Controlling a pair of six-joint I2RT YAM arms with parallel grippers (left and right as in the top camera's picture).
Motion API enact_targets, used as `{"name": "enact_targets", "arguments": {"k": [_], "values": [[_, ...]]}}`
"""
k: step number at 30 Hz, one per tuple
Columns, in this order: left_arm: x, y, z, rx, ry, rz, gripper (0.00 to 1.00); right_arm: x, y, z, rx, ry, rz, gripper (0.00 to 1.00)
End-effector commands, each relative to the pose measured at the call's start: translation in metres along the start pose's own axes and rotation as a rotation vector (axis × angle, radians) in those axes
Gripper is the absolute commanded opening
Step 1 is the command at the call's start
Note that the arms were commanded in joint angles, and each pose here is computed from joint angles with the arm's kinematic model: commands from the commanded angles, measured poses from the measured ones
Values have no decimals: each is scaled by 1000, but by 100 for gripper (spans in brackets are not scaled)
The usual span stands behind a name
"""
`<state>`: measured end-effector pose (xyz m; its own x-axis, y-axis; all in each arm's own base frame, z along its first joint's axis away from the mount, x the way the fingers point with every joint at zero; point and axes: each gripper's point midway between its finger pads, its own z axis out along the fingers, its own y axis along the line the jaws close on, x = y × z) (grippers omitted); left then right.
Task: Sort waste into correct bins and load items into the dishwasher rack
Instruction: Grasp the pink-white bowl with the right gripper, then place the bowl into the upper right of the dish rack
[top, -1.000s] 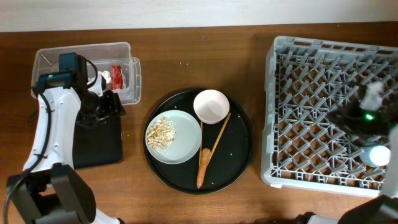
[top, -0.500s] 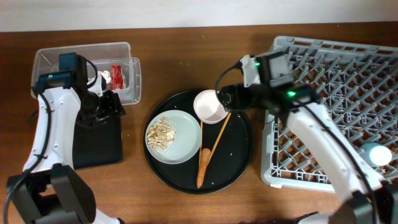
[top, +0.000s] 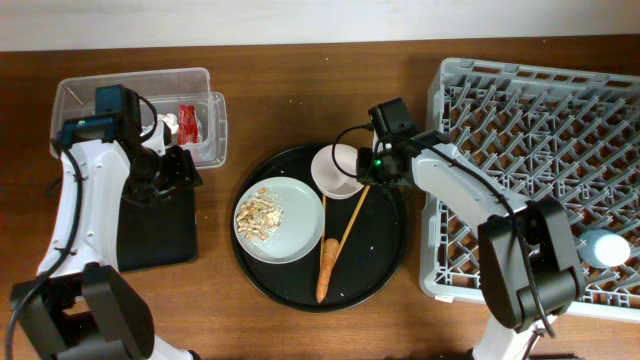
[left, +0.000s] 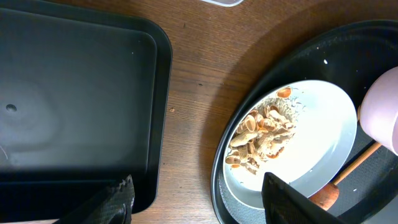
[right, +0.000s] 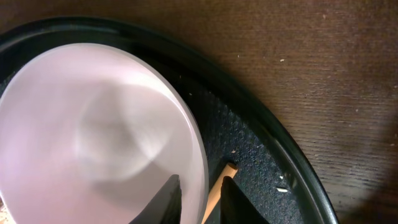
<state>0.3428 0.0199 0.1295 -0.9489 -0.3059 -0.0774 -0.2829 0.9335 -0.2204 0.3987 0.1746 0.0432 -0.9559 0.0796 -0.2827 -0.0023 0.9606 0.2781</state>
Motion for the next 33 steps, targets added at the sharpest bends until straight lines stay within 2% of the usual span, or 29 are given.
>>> {"name": "enact_targets", "arguments": {"k": [1,3,5,8,11,15,17,19,21,26,33], "values": [[-1,-4,-8,8,-26,26,65,1,4,2,-6,12,27,20],[-1,-4,-8,8,-26,26,65,5,2,8,2,30,55,17],[-1,-4,-8,8,-26,26,65,8,2,12,3,42,53,4],[-1,-4,-8,8,-25,26,65,-9,3,-4,-6,-15,57,4],[-1,-4,-9,8,-26,26,65,-52,-11,-70,60,-180,16,4],[-1,-4,-8,8,-26,26,65,-93,-54,-196,252,-434,-105,4],[-1,-4,-8,8,-26,26,66,-100,-101,-255,462,-549,-108,4],[-1,-4,-8,8,-26,26,66,-95,-163,-309,748,-628,34,4],[-1,-4,-8,8,-26,26,66,-81,-220,-345,1000,-636,174,4],[0,-4,-9,8,-22,25,66,-56,-304,-379,1381,-565,383,4],[1,-5,-8,15,-18,25,66,-52,-378,-309,1601,-306,408,4]]}}
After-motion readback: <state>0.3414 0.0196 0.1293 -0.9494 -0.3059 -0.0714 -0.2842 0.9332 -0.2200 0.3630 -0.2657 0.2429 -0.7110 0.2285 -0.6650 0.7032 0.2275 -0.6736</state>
